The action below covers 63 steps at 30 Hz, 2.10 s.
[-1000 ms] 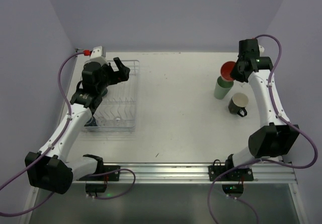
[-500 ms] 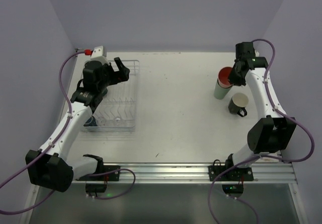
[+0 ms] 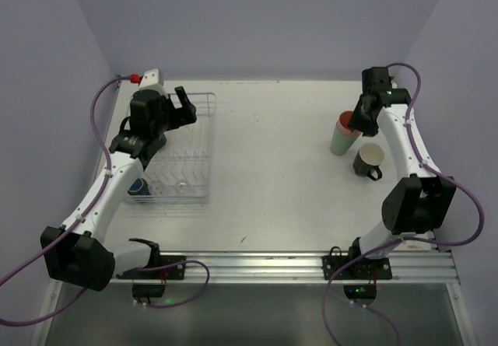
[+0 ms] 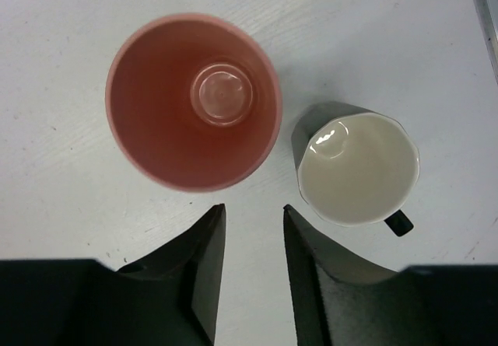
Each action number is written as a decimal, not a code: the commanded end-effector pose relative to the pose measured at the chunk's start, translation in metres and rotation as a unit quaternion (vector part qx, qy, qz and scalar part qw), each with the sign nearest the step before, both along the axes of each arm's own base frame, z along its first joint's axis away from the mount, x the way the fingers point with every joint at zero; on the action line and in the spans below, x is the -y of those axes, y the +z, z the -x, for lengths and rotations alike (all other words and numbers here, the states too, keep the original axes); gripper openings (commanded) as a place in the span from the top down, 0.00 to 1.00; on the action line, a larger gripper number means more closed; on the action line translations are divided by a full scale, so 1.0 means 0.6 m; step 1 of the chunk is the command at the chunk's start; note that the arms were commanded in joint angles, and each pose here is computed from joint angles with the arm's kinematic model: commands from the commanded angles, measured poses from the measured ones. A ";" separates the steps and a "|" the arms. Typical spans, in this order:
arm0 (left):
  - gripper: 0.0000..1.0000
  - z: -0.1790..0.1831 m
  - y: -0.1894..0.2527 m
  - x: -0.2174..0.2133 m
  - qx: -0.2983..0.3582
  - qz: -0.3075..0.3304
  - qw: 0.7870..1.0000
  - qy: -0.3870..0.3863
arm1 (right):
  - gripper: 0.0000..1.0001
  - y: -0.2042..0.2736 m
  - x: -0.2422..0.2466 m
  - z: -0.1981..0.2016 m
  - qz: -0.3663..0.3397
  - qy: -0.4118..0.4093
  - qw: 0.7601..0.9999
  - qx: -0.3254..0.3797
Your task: Unload the cups from the dish rack
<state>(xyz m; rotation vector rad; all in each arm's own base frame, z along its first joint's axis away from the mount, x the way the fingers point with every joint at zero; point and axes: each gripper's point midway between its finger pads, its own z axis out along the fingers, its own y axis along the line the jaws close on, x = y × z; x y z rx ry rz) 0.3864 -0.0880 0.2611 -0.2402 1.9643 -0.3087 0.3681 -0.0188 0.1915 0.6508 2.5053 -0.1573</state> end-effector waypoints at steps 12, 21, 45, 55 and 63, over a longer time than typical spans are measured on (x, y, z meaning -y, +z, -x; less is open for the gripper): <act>0.00 -0.002 0.004 -0.142 -0.062 -0.129 0.974 0.175 | 0.48 0.110 -0.052 -0.015 -0.017 0.054 0.993 0.099; 0.00 0.010 -0.071 -0.270 -0.129 -0.148 0.939 0.282 | 0.41 0.168 -0.220 0.025 -0.120 0.221 0.955 0.154; 0.10 -0.061 -0.125 -0.204 -0.125 -0.164 0.976 -0.068 | 0.23 0.167 -0.455 0.188 -0.219 0.489 0.829 0.158; 0.00 -0.071 -0.184 -0.227 -0.189 -0.191 0.960 -0.075 | 0.23 0.145 -0.467 0.203 -0.219 0.500 0.825 0.151; 0.00 -0.078 -0.213 -0.231 -0.221 -0.189 0.953 -0.083 | 0.23 0.136 -0.471 0.193 -0.213 0.499 0.827 0.145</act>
